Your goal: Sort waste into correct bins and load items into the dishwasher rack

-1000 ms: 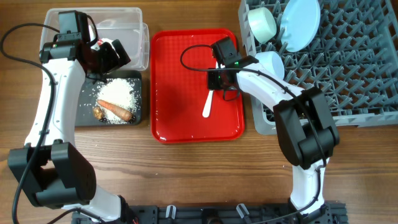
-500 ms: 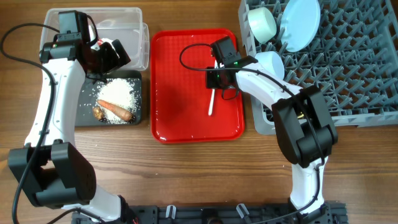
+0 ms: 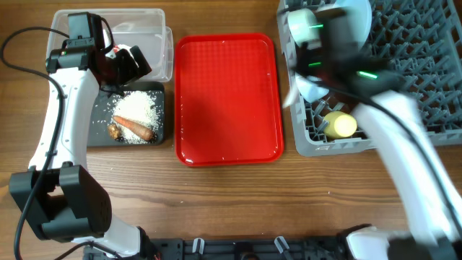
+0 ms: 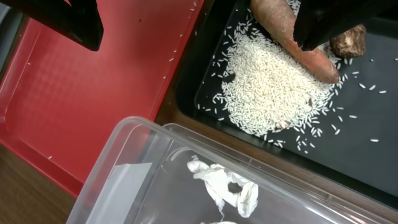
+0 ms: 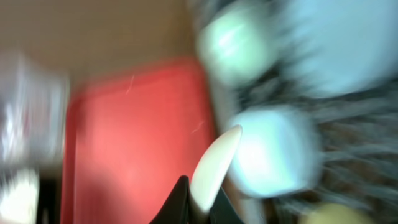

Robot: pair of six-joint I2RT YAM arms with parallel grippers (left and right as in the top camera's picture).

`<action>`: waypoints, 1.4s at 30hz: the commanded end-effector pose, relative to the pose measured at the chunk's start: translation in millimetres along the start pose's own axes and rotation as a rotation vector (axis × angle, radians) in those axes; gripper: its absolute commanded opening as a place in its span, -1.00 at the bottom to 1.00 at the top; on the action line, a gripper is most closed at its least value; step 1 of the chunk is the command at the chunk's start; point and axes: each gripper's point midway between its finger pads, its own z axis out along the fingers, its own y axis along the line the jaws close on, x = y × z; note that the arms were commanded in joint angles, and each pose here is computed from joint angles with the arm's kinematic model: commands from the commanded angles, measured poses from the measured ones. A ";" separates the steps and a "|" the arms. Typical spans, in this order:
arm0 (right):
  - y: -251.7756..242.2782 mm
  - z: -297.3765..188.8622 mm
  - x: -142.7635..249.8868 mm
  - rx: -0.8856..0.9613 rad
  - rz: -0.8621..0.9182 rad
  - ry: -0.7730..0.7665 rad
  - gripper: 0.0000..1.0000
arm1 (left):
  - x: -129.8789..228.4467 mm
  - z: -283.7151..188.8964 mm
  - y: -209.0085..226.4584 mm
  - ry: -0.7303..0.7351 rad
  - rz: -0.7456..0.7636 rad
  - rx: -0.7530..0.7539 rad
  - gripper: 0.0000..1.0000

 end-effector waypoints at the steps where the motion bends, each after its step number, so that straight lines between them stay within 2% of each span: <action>1: -122.8 -18.1 -14.6 0.504 0.357 -0.164 -0.92 | -2.7 -5.0 -1.6 -0.017 0.009 0.002 1.00; 4: -176.9 -15.5 -3.4 0.678 0.537 -0.208 -0.91 | -2.7 -5.0 -1.6 -0.017 0.009 0.002 1.00; 8: -217.1 19.3 23.3 0.768 0.696 -0.190 -0.92 | -2.7 -5.0 -1.6 -0.017 0.009 0.002 1.00; 14: -231.2 83.8 41.3 0.783 0.736 -0.163 -0.91 | -2.7 -5.0 -1.6 -0.017 0.009 0.002 1.00; 18: -224.4 104.5 40.0 0.725 0.733 -0.144 -0.90 | -2.7 -5.0 -1.6 -0.017 0.009 0.002 1.00; 19: -223.9 105.4 38.9 0.721 0.722 -0.143 -0.58 | -2.7 -5.0 -1.6 -0.017 0.009 0.002 1.00; 20: -223.6 105.8 38.2 0.718 0.702 -0.137 -0.04 | -2.7 -5.0 -1.6 -0.017 0.009 0.002 1.00; 21: -223.2 105.8 37.8 0.717 0.679 -0.128 0.59 | -2.7 -5.0 -1.6 -0.017 0.009 0.002 1.00; 22: -221.8 105.4 37.1 0.708 0.647 -0.113 0.93 | -2.7 -5.0 -1.6 -0.017 0.009 0.002 1.00; 23: -219.5 104.9 36.7 0.695 0.613 -0.094 1.00 | -2.7 -5.0 -1.6 -0.017 0.009 0.002 1.00; 28: -190.8 54.1 4.6 0.526 0.432 -0.087 1.00 | -2.7 -5.0 -1.6 -0.017 0.009 0.002 1.00; 32: -137.0 -26.8 -27.0 0.211 0.206 -0.152 0.99 | -2.7 -5.0 -1.6 -0.017 0.009 0.002 1.00; 35: -110.6 -86.7 -32.4 0.044 0.176 -0.243 0.99 | -2.7 -5.0 -1.6 -0.017 0.009 0.002 1.00; 38: -106.8 -136.5 -33.9 -0.001 0.170 -0.350 0.99 | -2.7 -5.0 -1.6 -0.017 0.009 0.002 1.00; 42: -119.3 -169.9 0.3 0.038 0.176 -0.325 0.99 | -2.7 -5.0 -1.6 -0.017 0.009 0.002 1.00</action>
